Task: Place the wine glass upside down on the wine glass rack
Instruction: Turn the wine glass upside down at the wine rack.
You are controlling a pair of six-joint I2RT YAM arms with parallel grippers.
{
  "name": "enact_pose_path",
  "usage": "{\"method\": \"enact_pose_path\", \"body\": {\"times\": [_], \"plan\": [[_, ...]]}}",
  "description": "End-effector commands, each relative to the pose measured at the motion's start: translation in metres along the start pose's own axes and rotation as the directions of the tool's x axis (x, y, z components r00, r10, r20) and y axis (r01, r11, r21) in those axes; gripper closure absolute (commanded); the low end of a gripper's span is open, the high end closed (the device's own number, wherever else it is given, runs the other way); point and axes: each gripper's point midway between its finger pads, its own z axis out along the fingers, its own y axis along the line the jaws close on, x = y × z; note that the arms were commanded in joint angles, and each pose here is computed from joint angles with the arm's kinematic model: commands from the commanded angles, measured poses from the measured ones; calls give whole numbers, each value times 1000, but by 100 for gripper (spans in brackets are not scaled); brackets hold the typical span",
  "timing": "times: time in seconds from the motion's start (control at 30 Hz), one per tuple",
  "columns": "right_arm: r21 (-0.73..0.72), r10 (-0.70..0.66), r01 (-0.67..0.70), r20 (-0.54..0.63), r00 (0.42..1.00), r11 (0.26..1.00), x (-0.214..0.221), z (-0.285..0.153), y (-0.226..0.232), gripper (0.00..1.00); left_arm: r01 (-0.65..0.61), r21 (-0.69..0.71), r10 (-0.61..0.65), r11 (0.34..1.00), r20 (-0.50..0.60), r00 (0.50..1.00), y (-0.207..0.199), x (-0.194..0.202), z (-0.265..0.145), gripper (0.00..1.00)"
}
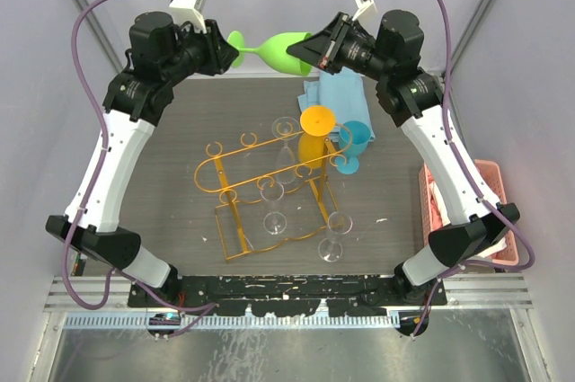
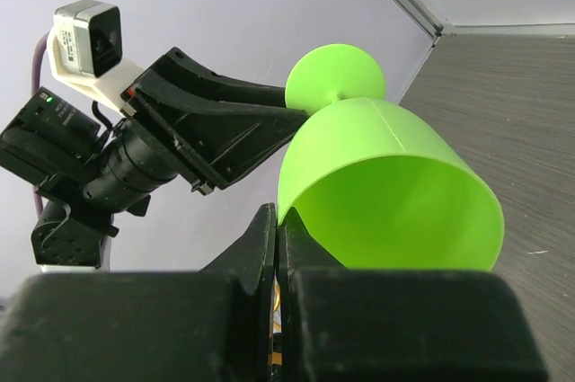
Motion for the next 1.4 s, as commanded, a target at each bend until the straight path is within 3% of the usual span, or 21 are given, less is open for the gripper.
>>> {"method": "enact_pose_path", "body": {"times": [0.0,0.23,0.37,0.6,0.73,0.83,1.0,1.23,1.37], "plan": [[-42,-70,73,73,995,996,-18,-9,26,99,-38,-6,38,999,119,992,-7,-38,-28,65],[-26,-101,104,101,990,994,-24,-12,25,99,-8,-48,16,999,154,988,-3,-50,-38,63],[-113,-80,95,136,988,989,-33,-21,31,99,57,-28,-50,998,199,979,-3,-61,-45,60],[-319,-11,81,215,977,944,-71,-56,38,99,241,71,-251,968,270,929,-6,-83,-55,56],[-409,-12,119,255,967,905,-89,-79,45,99,364,196,-407,911,275,871,-13,-94,-55,47],[-514,-1,144,269,963,846,-96,-94,57,100,449,326,-531,832,231,815,-23,-102,-53,45],[-685,90,80,209,974,724,-98,-108,69,99,543,544,-688,639,90,720,-43,-115,-43,45],[-758,108,56,164,981,650,-95,-113,67,99,578,694,-770,429,-53,636,-58,-124,-45,46],[-805,109,50,141,984,592,-95,-119,70,100,582,773,-820,254,-148,554,-59,-133,-51,47]]}}
